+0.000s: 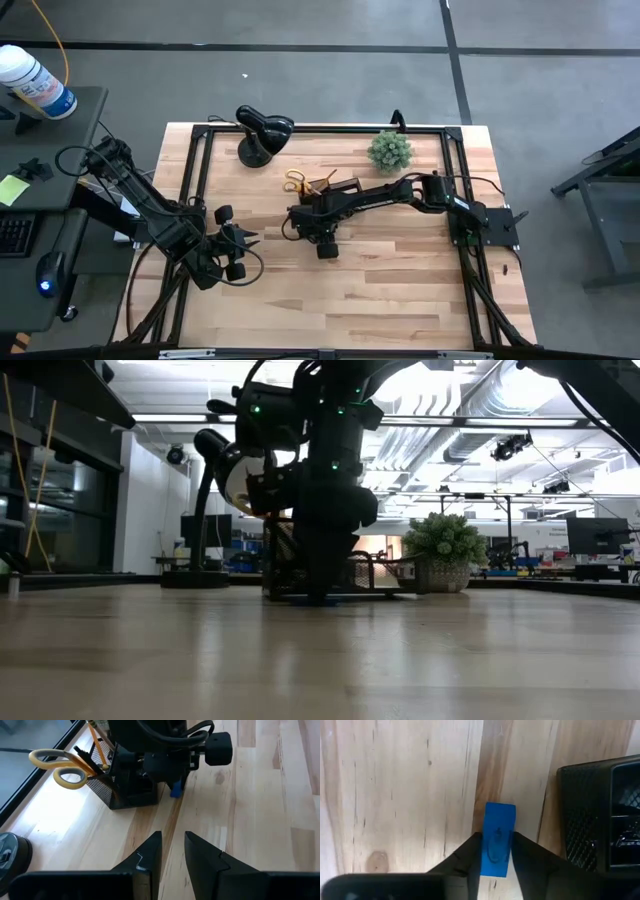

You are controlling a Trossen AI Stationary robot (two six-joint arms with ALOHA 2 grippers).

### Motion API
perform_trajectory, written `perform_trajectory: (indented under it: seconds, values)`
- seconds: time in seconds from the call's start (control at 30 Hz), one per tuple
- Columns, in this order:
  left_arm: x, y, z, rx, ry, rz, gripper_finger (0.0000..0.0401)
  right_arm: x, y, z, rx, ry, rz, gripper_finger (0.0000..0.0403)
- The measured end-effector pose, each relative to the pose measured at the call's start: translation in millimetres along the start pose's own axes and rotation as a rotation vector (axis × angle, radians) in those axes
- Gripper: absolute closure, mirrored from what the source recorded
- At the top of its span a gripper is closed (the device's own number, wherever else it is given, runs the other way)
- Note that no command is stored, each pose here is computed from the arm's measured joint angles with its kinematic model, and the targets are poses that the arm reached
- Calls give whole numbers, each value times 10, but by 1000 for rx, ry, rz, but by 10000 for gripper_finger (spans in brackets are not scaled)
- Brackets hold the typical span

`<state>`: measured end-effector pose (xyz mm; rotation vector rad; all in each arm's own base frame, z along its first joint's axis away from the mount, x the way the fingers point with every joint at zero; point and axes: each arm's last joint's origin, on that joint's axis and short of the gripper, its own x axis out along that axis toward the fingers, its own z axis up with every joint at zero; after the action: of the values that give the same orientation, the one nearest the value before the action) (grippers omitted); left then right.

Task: Pick and place office supplies into organizer
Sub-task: Put the blue eraser into the black desk organizer

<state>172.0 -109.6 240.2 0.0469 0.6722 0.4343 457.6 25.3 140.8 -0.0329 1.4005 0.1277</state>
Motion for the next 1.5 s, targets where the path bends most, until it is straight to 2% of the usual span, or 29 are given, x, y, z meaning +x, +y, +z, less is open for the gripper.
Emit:
perform_trajectory:
  seconds: [0.13,0.23,0.53,0.93,1.2,1.37,1.5]
  values:
    - [0,0,0,0,0,0,329,0,2,-1,1,0,12,334]
    - [0,0,0,0,0,0,329,-3,5,0,1,1,22,340]
    - [0,0,-1,1,0,1,329,-62,32,26,2,21,48,317]
    - [0,8,-7,9,5,6,329,-218,197,87,-39,26,52,320]
    - [0,9,-9,10,6,7,329,-515,144,157,-155,38,-80,320]
    - [0,8,-9,10,7,6,329,-607,-73,178,-203,42,-228,320]
    - [0,8,-8,10,7,6,329,-597,-258,137,-179,78,-289,320]
